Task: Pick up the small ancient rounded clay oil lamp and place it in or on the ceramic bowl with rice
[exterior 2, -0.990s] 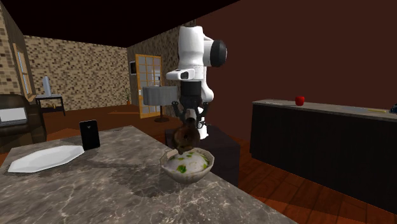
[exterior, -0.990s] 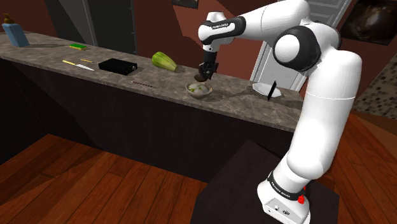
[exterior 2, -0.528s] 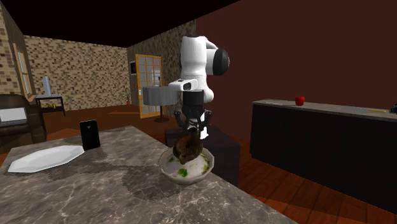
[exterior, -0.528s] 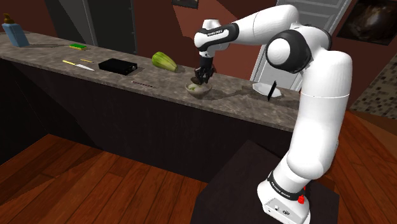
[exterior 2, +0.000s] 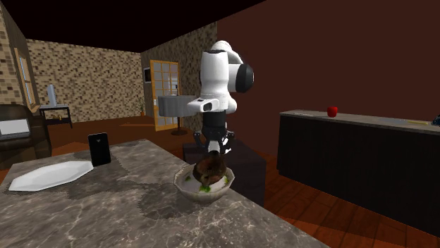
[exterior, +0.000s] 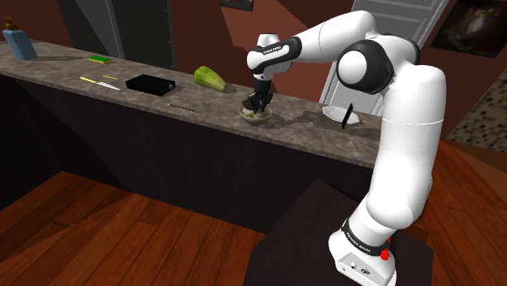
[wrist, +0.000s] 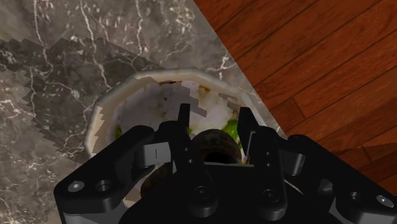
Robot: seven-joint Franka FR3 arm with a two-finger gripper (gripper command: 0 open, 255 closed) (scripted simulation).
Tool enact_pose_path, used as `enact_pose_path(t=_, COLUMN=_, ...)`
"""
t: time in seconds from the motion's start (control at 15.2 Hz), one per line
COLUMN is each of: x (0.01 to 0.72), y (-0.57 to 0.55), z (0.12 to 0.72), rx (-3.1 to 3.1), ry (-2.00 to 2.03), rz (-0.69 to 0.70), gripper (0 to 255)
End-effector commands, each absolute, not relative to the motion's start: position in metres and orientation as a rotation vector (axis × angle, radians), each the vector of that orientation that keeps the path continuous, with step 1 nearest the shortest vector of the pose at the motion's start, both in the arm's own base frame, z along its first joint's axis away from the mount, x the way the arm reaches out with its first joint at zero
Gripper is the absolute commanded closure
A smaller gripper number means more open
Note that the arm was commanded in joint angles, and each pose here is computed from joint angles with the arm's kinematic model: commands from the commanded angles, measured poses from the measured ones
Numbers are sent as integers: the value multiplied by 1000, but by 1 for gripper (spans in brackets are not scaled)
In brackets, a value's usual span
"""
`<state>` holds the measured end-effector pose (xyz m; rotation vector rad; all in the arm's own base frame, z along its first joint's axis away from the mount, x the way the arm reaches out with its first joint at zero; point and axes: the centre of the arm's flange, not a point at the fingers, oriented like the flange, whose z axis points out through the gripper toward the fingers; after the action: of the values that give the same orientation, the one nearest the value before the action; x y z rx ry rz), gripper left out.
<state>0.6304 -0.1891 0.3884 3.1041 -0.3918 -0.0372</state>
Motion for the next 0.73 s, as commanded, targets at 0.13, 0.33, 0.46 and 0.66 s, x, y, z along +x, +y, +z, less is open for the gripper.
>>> enact_pose_path(t=0.13, x=630, y=-188, z=388, rx=3104, ry=-391, rz=-36, gripper=255)
enact_pose_path(t=0.33, x=630, y=-188, z=388, rx=3104, ry=-391, rz=-36, gripper=0)
enact_pose_path(t=0.46, x=630, y=-188, z=388, rx=3104, ry=-391, rz=-36, gripper=0)
enact_pose_path(t=0.66, x=630, y=-188, z=388, rx=3104, ry=-391, rz=-36, gripper=0)
